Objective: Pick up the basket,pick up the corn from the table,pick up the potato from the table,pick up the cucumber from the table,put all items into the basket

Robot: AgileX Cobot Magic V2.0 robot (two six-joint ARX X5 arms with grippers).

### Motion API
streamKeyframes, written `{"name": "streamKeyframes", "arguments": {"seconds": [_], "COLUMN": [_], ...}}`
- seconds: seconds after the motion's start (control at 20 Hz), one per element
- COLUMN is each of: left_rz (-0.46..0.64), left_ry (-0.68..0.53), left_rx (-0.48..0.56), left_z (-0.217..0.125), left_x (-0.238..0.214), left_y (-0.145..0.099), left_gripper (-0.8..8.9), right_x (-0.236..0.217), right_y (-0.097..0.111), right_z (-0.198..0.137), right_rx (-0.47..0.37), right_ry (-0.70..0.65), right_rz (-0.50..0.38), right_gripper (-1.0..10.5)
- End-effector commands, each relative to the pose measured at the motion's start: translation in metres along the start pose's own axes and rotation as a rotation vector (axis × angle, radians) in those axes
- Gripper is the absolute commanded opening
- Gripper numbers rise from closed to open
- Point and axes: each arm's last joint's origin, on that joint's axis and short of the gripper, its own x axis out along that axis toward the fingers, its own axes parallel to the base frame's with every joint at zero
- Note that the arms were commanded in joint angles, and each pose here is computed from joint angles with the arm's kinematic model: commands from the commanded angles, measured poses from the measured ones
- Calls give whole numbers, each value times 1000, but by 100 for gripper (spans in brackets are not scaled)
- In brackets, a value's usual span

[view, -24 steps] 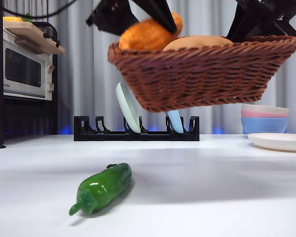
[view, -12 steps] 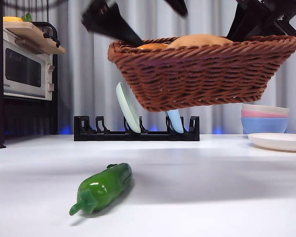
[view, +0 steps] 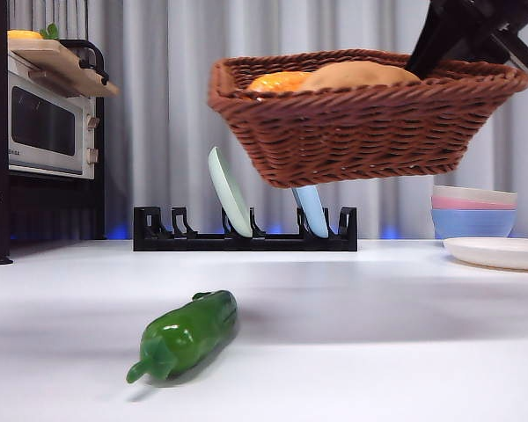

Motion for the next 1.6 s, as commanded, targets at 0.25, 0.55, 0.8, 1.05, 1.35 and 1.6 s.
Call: {"name": "streamKeyframes", "arguments": {"seconds": [0.25, 0.55, 0.8, 1.05, 1.35, 1.6], "left_rz": [295, 288, 299, 309, 257, 92], "left_ry": [209, 204, 265, 348, 408, 451], "left_rx": [-132, -180, -173, -172, -129, 24], "left_z": [-34, -73, -76, -88, -94, -91], "left_x": [45, 127, 185, 223, 234, 221], "left_y": [4, 17, 24, 30, 30, 25], "left_gripper": [561, 561, 561, 561, -24, -7], "right_x": [-7, -14, -16, -16, -16, -16], "right_y": [-17, -33, -36, -36, -36, -36], "right_z": [8, 14, 15, 15, 15, 15], "right_rx": [50, 86, 92, 92, 92, 92], "right_ry": [-53, -88, -95, -95, -95, -94], "right_rz": [-38, -91, -101, -101, -101, -100], "right_gripper": [-16, -16, -16, -16, -16, -16]}}
